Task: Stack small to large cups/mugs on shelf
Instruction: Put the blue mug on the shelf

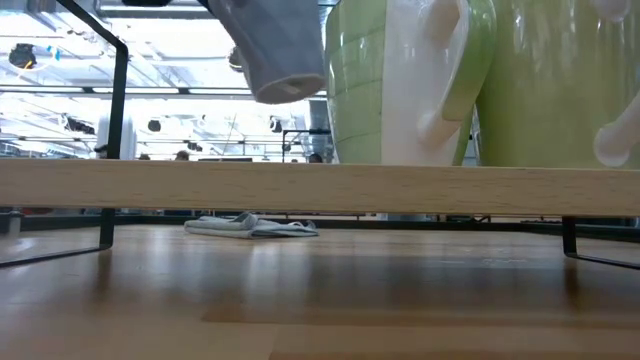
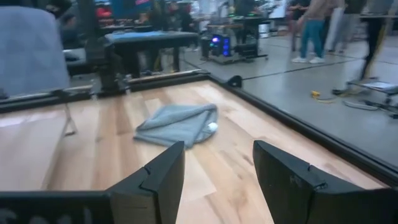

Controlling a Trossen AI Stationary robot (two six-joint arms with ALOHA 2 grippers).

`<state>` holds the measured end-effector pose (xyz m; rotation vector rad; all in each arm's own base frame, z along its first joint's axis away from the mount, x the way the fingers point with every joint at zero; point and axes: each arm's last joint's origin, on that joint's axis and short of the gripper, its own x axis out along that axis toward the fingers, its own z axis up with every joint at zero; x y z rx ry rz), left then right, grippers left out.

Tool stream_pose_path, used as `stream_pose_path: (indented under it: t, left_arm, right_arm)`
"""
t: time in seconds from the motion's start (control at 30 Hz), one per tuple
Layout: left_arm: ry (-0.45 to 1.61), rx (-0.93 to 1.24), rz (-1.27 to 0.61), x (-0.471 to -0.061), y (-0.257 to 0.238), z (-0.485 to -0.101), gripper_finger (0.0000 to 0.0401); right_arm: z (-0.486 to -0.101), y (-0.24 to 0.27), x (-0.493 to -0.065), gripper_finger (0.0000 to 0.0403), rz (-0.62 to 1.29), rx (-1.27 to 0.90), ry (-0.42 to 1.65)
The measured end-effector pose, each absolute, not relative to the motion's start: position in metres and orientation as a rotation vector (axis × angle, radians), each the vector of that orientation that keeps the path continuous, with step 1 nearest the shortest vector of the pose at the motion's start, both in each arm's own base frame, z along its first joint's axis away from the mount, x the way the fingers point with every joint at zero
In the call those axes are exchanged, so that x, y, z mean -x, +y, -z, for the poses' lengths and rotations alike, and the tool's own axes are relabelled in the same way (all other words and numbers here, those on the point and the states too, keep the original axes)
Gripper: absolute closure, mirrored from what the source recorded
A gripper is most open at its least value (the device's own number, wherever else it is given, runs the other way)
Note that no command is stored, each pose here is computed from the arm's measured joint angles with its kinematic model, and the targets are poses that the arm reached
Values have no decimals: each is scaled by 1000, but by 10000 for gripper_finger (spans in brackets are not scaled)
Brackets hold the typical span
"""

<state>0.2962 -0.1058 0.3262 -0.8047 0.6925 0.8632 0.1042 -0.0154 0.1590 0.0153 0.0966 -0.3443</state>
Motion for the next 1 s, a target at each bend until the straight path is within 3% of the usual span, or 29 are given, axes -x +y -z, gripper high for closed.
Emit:
stream_pose_path:
  t: [0.4, 1.0]
  left_arm:
    - [778, 904, -941, -306, -134, -301, 396]
    - [864, 1004, -1059, -302, -157, -293, 396]
  right_arm:
    - [-159, -14, -105, 191, 307, -17, 101]
    - [-158, -14, -105, 191, 281, -19, 105]
